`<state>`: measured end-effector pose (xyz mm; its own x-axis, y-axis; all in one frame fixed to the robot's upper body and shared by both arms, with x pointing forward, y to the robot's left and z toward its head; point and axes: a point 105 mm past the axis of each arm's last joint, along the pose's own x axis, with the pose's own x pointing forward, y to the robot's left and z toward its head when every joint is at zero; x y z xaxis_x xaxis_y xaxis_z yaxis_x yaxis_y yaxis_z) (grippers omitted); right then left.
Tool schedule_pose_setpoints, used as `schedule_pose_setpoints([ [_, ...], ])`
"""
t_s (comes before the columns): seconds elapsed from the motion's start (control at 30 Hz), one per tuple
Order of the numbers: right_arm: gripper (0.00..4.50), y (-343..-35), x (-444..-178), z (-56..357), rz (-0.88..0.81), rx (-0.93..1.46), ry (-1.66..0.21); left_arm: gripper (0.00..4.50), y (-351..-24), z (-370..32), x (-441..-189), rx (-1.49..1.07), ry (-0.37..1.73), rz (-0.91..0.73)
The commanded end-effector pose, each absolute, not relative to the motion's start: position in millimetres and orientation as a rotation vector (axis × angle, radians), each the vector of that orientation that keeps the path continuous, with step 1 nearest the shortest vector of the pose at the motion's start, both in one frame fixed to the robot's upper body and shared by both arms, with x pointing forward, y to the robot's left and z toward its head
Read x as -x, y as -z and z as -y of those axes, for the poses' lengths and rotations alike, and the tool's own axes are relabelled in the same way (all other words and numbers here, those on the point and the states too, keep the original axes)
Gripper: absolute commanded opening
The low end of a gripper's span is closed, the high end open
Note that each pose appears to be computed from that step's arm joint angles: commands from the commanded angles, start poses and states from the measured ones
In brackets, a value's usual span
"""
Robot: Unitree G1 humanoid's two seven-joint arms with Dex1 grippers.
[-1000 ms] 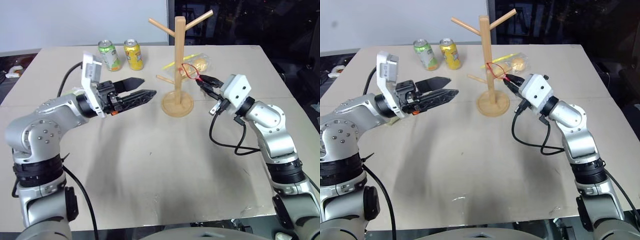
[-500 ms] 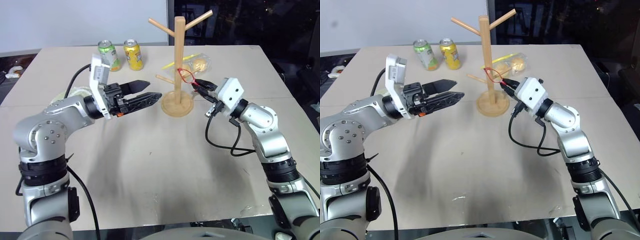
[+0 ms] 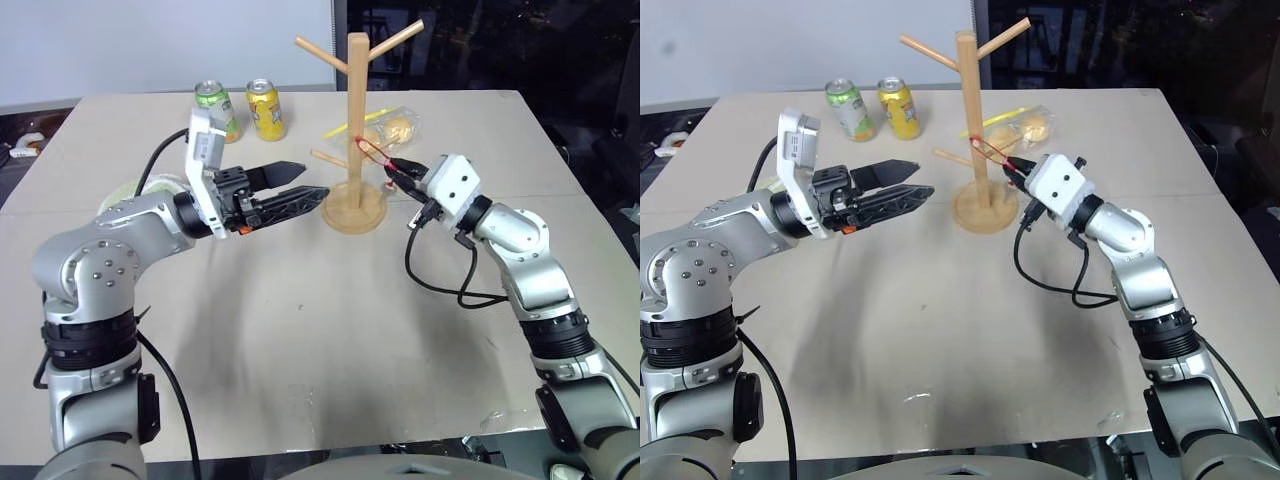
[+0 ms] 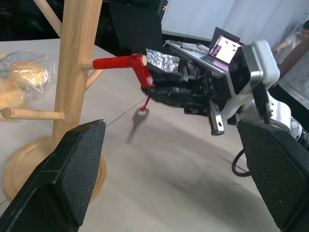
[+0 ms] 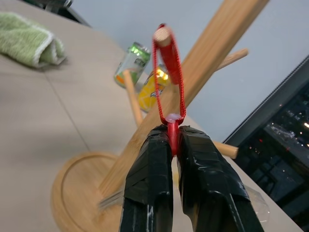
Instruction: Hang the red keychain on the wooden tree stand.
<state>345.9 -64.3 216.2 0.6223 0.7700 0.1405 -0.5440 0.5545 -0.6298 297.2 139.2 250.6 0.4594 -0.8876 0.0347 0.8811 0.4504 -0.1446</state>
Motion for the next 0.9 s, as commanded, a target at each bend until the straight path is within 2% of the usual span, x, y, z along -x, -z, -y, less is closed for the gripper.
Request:
schedule_pose_setpoints([
  [0.03, 0.10, -226.7, -344.0, 61.5, 0.456, 0.619, -0.805, 4.50, -263.5, -133.6, -291.2, 0.112, 1.124, 0.010],
  [0.1, 0.10, -225.6, -343.8, 61.9, 0.446, 0.612, -0.808, 4.50, -262.7, -133.1, -291.5, 0.111, 1.125, 0.011],
  [0.13, 0.43, -225.2, -343.1, 62.4, 0.441, 0.603, -0.813, 4.50, -262.5, -133.0, -291.8, 0.110, 1.125, 0.012],
  [0.27, 2.03, -224.1, -340.0, 66.9, 0.430, 0.597, -0.819, 4.50, -262.5, -133.6, -292.9, 0.108, 1.123, 0.014],
  [0.43, 4.48, -223.0, -330.6, 83.0, 0.402, 0.597, -0.837, 4.50, -262.0, -136.7, -295.6, 0.094, 1.114, 0.010],
  [0.73, 4.48, -230.5, -302.3, 122.3, 0.264, 0.518, -0.929, 4.50, -246.6, -161.8, -306.6, -0.078, 1.054, -0.099],
  [0.9, 4.48, -229.6, -284.9, 129.1, 0.178, 0.466, -0.974, 4.50, -236.7, -172.2, -310.8, -0.167, 1.046, -0.132],
])
